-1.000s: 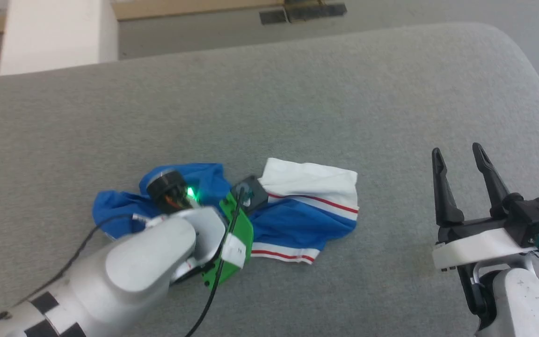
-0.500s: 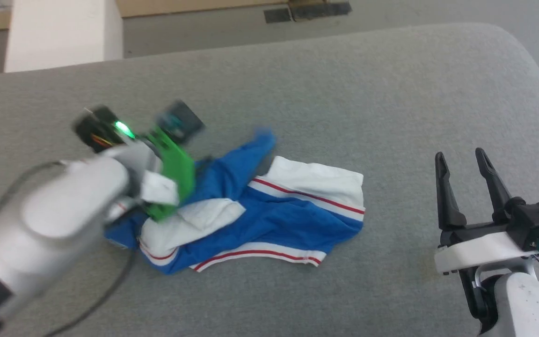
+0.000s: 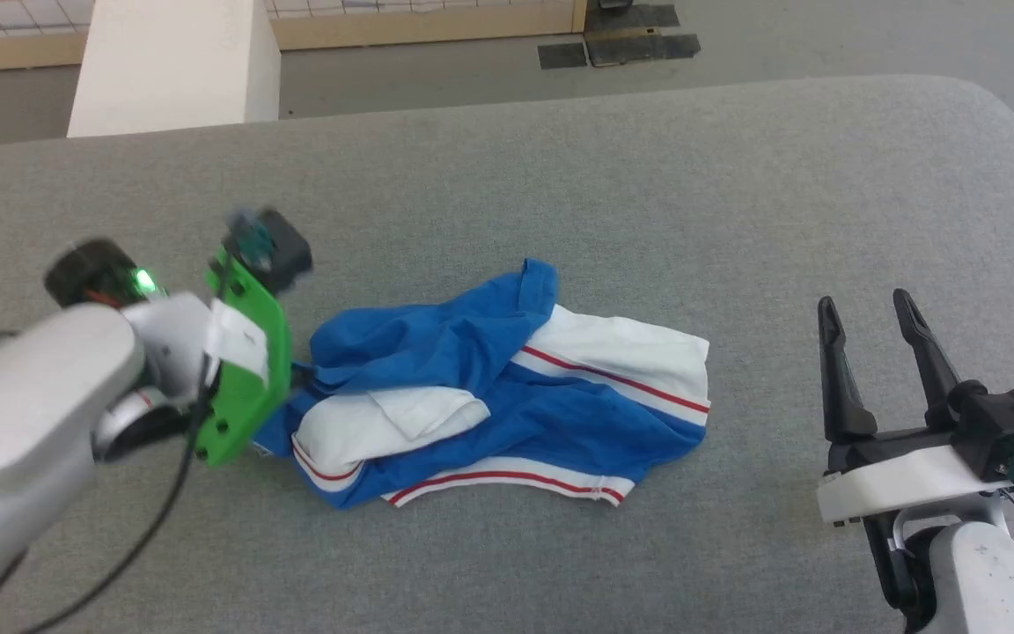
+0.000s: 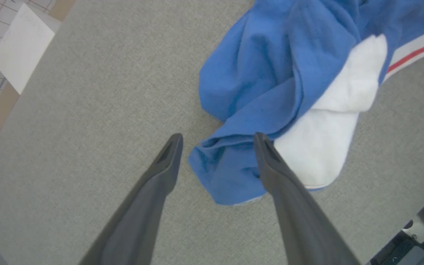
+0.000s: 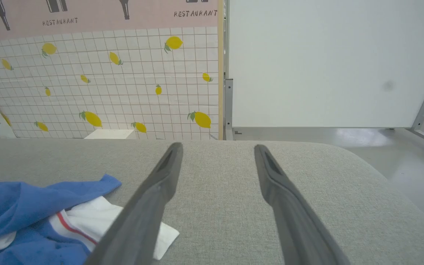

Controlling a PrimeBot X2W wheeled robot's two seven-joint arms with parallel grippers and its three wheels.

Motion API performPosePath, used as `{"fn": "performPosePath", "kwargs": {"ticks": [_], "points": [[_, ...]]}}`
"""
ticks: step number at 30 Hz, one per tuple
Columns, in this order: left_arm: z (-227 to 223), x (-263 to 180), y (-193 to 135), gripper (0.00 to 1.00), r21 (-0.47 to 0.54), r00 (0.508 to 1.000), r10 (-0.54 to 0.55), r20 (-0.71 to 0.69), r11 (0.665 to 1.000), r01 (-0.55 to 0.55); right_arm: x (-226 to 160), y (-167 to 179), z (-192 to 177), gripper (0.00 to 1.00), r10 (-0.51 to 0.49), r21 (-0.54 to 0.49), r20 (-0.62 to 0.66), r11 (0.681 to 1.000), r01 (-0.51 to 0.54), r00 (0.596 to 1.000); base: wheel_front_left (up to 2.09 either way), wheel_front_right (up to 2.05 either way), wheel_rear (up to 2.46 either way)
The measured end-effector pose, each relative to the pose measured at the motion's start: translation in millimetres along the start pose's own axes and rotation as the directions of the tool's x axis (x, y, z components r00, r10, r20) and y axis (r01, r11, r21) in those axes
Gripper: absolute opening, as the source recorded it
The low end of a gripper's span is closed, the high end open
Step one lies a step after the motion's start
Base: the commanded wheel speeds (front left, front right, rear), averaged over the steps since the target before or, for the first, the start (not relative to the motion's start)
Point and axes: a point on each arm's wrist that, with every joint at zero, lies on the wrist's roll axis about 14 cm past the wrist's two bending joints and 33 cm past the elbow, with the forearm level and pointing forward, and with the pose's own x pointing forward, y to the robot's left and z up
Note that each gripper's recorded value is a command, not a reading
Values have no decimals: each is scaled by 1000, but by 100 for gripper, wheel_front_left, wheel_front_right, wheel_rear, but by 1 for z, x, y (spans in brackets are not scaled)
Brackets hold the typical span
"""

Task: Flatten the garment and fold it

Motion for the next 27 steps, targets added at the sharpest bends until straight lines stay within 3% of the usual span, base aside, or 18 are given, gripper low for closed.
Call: {"fn": "performPosePath", "kwargs": {"ticks": [5,10,13,15,18,23,27], "points": [[-33,18,-15,100,7,991,-45,-127,999,46,0,-1,-6,100,-1,-3,-17,1000,1,1000,0,0,0],[-56,37,-1,100,32,978,-3,-210,999,10,4,-5,-10,100,-13,-11,-28,1000,13,1000,0,0,0],[-69,49,-3,100,-10,968,-32,-247,1000,30,2,-11,-15,100,-29,-17,-44,999,29,999,0,0,0],[-71,54,-9,0,-34,966,-61,-252,998,54,0,-15,-17,100,-42,-21,-50,999,41,998,0,0,0],[-65,56,-10,0,-9,971,-58,-233,998,57,-1,-20,-17,100,-56,-25,-53,998,55,997,0,0,0],[-40,46,-13,0,23,995,-48,-82,998,50,-3,-19,-12,100,-53,-20,-38,998,53,998,0,0,0],[-20,22,3,0,74,1000,27,13,997,-28,-2,-7,-6,100,-21,-8,-20,1000,20,1000,0,0,0]]}}
